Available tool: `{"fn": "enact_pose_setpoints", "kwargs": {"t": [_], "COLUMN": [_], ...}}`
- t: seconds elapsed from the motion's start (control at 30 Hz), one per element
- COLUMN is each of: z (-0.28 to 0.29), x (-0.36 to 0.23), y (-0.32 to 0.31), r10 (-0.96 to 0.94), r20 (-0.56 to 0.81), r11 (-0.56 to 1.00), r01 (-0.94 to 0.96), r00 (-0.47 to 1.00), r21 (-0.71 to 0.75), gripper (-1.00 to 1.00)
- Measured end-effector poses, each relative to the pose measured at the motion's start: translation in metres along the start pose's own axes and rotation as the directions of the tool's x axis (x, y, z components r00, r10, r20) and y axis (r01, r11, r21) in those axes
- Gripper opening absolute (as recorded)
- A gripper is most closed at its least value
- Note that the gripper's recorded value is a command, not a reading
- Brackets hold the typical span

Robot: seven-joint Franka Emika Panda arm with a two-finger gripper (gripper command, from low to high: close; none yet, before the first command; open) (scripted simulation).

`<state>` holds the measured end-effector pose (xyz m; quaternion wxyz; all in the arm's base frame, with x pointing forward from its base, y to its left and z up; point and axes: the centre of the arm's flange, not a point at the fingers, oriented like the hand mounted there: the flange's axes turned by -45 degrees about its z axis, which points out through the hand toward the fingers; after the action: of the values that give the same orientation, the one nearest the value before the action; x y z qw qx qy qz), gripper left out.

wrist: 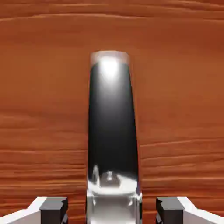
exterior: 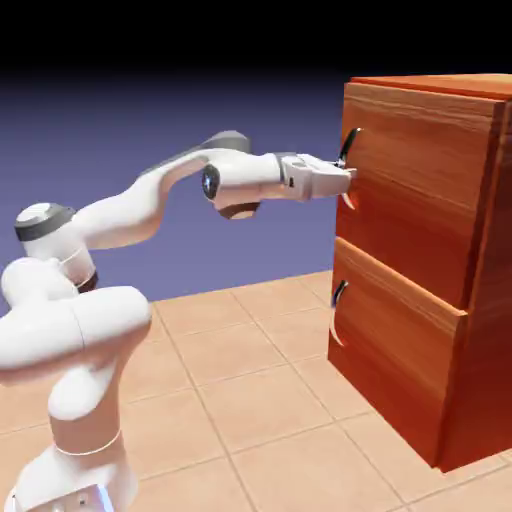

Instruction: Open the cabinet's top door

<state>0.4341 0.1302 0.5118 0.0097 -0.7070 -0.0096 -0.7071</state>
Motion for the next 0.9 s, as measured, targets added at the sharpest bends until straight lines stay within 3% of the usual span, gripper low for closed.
{"fn": "enact_pose_setpoints", "kwargs": {"t": [0.47,0.9], "z": [-0.111,-0.170], "x": [0.000,0.000], "y": [0.076,0.155], "r10": [0.000,0.000], "r20": [0.000,0.000], "r11": [0.931,0.797], "r01": [0.000,0.000], "r00": [1.000,1.000], "r21": [0.366,0.604], "gripper": [-1.00,-1.00]}}
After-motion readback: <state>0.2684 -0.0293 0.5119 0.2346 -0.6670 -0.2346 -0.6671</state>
